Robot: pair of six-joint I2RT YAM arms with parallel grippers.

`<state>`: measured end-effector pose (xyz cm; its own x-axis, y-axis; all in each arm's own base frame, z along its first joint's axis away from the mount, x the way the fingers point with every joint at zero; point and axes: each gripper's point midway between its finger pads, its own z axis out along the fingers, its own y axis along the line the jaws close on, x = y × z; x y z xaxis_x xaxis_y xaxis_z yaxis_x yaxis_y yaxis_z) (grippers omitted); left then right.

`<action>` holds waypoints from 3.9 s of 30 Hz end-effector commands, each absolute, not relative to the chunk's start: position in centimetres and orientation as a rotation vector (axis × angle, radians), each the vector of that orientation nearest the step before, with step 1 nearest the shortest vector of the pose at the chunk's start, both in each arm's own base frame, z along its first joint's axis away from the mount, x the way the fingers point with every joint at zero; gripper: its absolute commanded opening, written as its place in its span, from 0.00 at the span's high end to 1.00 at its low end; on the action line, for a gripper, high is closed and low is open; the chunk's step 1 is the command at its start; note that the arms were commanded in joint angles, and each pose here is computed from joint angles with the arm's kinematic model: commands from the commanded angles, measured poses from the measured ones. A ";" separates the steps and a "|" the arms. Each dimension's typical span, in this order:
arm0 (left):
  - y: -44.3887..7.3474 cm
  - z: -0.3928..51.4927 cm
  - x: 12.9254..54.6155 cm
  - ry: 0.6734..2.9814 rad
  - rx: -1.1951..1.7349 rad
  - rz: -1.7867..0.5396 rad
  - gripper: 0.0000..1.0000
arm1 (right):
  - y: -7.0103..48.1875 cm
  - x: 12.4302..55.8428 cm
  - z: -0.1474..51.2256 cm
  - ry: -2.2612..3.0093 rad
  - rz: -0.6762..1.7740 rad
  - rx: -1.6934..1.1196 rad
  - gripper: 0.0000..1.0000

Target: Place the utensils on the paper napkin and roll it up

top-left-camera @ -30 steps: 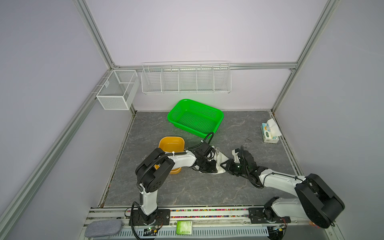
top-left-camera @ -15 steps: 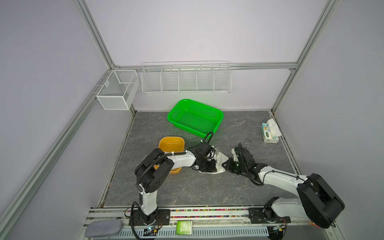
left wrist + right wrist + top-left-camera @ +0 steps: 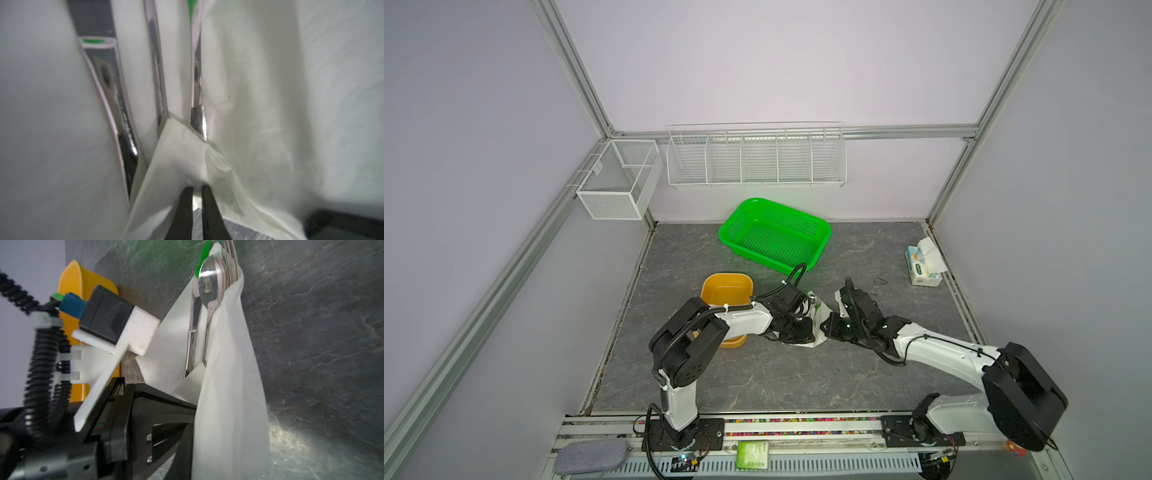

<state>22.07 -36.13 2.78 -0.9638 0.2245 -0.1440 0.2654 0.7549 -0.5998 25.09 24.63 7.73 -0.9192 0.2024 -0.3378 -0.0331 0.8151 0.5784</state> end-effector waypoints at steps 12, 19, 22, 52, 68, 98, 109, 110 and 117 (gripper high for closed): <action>-34.9 4.5 23.2 2.813 0.338 -0.991 0.87 | 24.8 25.4 7.0 2.684 0.656 0.044 0.87; -33.9 3.8 23.7 2.822 0.273 -0.999 0.87 | 25.6 25.7 7.0 2.694 0.645 0.033 0.87; -33.9 4.0 23.8 2.816 0.275 -1.004 0.87 | 26.1 25.8 7.1 2.709 0.617 0.013 0.87; -30.4 6.4 24.8 2.725 0.113 -0.960 0.86 | 30.0 25.7 8.0 2.687 0.688 -0.148 0.66; -29.5 11.0 27.2 2.610 0.002 -1.122 0.68 | 31.1 23.9 5.9 2.686 0.793 -0.263 0.59; -31.9 6.5 28.5 2.725 0.014 -1.167 0.49 | 31.1 23.5 5.6 2.650 0.851 -0.267 0.57; -32.1 5.6 28.9 2.732 0.066 -1.135 0.85 | 31.6 23.5 7.4 2.613 0.923 -0.246 0.54; -31.8 5.3 28.9 2.738 0.075 -1.108 0.88 | 31.5 23.4 7.7 2.609 0.929 -0.238 0.54; -30.9 5.3 28.7 2.742 0.121 -1.036 0.90 | 28.4 23.6 8.4 2.583 0.925 -0.050 0.54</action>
<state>28.01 -31.23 4.40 -0.9847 -0.0083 -0.1740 0.1113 0.7388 -0.6647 23.44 29.95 8.59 -0.9171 0.0147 -0.3985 -0.2428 0.7722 0.5871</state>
